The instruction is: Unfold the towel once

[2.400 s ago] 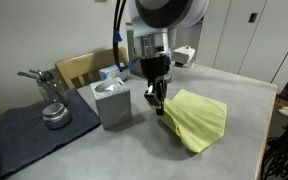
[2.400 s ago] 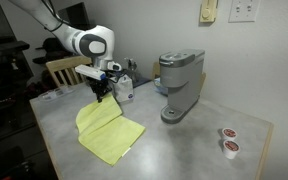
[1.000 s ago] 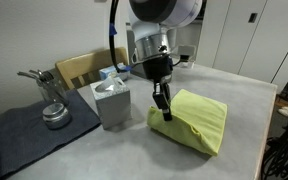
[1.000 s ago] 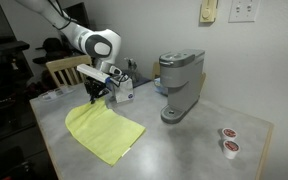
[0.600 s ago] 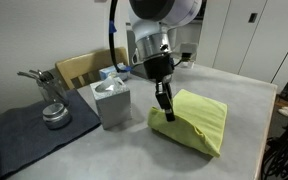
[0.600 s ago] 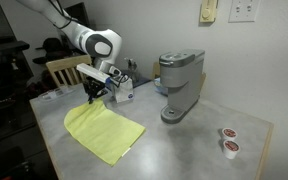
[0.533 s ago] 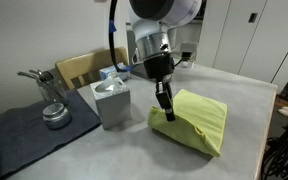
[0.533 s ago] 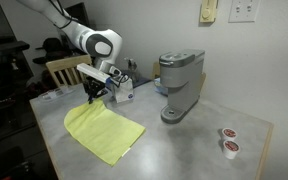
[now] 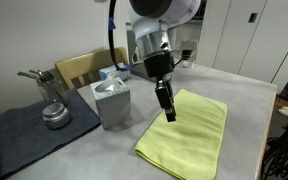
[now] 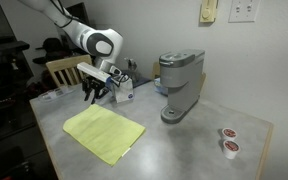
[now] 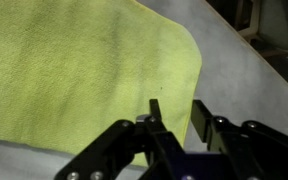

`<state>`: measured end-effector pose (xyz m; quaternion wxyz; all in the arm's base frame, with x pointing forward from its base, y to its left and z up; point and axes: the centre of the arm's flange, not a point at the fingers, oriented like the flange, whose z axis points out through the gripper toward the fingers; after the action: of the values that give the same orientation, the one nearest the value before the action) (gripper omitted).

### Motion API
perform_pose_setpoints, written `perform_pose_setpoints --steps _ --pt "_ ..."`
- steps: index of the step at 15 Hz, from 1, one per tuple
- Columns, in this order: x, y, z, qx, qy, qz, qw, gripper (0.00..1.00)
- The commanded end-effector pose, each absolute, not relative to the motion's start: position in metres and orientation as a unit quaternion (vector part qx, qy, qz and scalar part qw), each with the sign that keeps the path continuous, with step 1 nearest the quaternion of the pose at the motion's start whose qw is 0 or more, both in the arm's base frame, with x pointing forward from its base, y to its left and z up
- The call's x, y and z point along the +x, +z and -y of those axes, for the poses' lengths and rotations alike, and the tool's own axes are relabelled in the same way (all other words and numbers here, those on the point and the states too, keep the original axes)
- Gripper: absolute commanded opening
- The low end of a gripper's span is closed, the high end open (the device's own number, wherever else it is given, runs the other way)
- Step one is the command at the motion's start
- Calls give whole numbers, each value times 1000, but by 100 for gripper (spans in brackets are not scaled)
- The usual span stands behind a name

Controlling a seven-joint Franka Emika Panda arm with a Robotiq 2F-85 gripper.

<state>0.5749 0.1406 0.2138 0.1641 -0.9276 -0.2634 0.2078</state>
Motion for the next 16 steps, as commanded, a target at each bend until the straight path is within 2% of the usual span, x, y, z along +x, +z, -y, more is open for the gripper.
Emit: perform_pose_setpoints --steps 1,5,6,11,16 --pt "581 211 -138 -923 214 265 180 70" --pt "581 211 -137 -923 213 264 181 98" --pt "581 212 -136 -924 212 263 180 100" --pt "574 221 -131 -930 210 250 168 100" --pt "566 234 -120 -953 197 199 114 100"
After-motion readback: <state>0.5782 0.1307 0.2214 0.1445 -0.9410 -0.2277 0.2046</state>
